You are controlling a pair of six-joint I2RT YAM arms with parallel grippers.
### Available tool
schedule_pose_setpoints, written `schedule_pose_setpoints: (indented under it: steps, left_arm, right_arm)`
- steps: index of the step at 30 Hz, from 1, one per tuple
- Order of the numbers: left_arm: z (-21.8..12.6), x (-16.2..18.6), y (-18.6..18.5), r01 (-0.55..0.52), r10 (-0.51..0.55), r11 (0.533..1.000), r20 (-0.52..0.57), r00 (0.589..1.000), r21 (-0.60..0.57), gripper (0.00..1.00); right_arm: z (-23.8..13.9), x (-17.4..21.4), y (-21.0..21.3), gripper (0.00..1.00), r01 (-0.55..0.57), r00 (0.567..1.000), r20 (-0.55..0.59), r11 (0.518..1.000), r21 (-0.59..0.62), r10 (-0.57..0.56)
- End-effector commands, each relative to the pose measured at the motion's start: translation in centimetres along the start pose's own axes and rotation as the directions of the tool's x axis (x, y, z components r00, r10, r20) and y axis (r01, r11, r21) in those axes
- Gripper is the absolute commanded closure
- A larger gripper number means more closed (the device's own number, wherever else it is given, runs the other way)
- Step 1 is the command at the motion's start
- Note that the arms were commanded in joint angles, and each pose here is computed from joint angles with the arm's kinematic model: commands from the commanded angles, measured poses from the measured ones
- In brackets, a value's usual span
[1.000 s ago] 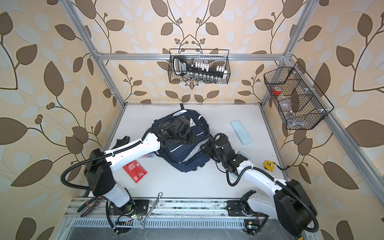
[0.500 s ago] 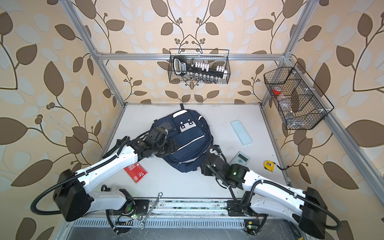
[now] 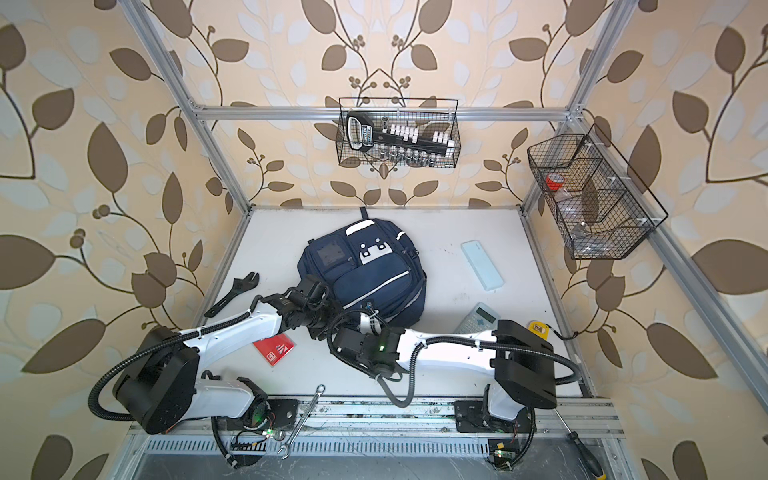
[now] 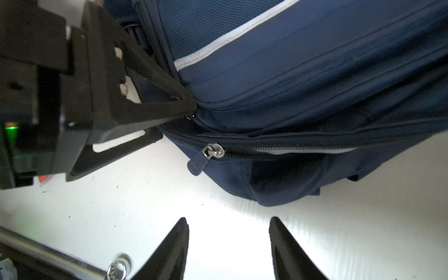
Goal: Pack the student bag
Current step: 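Release the book and move both grippers to the backpack zipper pulls, then grasp the zipper pull with the right gripper while the left holds the bag edge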
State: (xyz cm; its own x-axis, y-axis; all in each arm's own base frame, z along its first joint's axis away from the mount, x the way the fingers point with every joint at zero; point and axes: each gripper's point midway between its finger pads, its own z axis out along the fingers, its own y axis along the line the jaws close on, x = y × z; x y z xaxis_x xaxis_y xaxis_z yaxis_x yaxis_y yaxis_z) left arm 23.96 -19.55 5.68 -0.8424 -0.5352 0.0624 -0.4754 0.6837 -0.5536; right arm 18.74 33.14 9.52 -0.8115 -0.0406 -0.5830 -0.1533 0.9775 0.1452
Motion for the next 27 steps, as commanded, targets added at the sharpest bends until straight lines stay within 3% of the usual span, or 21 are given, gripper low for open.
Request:
schedule_pose_setpoints:
  steps: [1,4,7,9,10,17,27]
  left_arm:
    - [0.4,0.0,-0.9,0.03,-0.029,0.998,-0.029,0.999,0.063,0.43]
    - [0.7,0.1,-1.1,0.03,-0.026,0.996,-0.044,0.999,0.088,0.58]
    - [0.4,-0.1,-1.7,0.011,-0.007,0.993,-0.038,0.999,0.114,0.81]
    - [-0.1,-0.3,-2.3,-0.003,0.007,0.991,-0.028,1.0,0.135,0.97]
    - [-0.4,-0.4,-2.8,-0.017,0.021,0.989,-0.023,1.0,0.148,1.0]
    - [-2.5,-0.3,-5.6,-0.074,0.077,0.964,0.0,0.997,0.257,1.0]
    - [-3.4,-0.4,-6.4,-0.106,0.103,0.955,0.024,0.994,0.276,1.0]
  right_arm:
    - [0.2,-1.1,0.5,0.47,-0.034,0.999,0.021,0.999,0.018,0.033]
    - [1.5,-0.9,1.5,0.53,-0.04,0.999,-0.009,0.999,-0.004,0.04]
    - [2.3,-1.1,2.1,0.52,-0.038,0.999,-0.014,0.999,0.0,0.038]
    - [2.4,-1.6,2.2,0.43,-0.05,0.999,-0.006,0.999,0.003,0.05]
    - [2.5,-1.9,2.2,0.39,-0.062,0.998,-0.003,0.998,0.006,0.062]
    - [4.1,-3.4,-1.1,0.42,-0.114,0.993,0.006,0.974,0.195,0.115]
    - [4.1,-2.6,-3.4,0.73,-0.063,0.996,-0.034,0.942,0.329,0.078]
